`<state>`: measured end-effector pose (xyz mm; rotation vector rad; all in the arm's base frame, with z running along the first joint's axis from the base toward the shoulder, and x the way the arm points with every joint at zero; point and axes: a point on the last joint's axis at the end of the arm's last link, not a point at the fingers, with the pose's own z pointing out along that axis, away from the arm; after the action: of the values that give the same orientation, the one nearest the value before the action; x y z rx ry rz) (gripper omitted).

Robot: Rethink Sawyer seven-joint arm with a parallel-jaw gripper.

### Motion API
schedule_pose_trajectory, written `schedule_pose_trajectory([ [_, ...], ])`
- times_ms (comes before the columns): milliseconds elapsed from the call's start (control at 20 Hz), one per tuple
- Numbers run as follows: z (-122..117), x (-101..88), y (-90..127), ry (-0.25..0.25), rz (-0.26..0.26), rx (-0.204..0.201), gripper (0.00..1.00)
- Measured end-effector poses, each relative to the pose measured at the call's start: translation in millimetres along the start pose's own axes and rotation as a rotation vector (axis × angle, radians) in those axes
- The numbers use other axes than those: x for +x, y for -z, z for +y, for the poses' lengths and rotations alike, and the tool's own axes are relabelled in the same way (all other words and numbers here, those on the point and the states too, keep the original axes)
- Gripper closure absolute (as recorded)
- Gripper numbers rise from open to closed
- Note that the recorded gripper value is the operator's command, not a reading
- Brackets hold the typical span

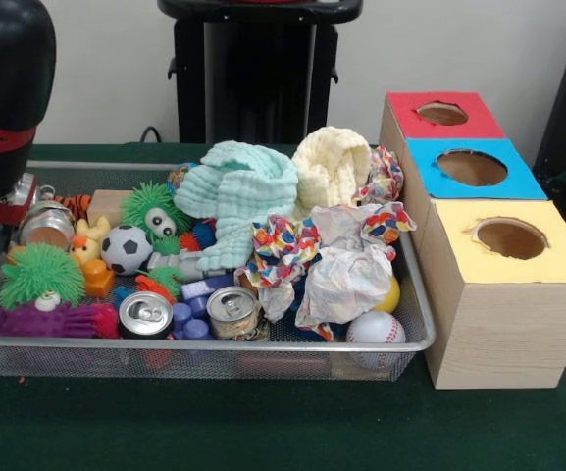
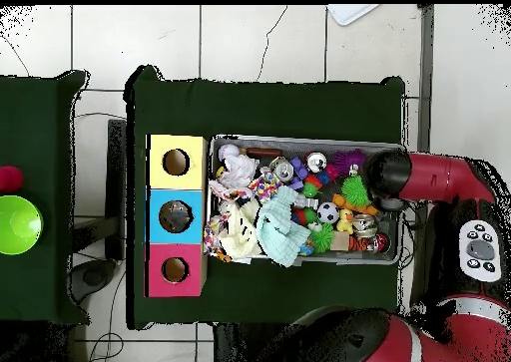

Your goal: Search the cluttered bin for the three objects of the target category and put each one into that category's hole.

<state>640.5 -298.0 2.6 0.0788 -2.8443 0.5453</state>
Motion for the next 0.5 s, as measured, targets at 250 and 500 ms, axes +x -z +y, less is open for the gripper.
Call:
schedule_pose_trajectory([
  [250,-3.4,3.6,-3.0,-0.003,0.008,0.004,0.00],
  [500,-2.8,6.0,-5.7,-0.003,0.014,0.002,0.00],
])
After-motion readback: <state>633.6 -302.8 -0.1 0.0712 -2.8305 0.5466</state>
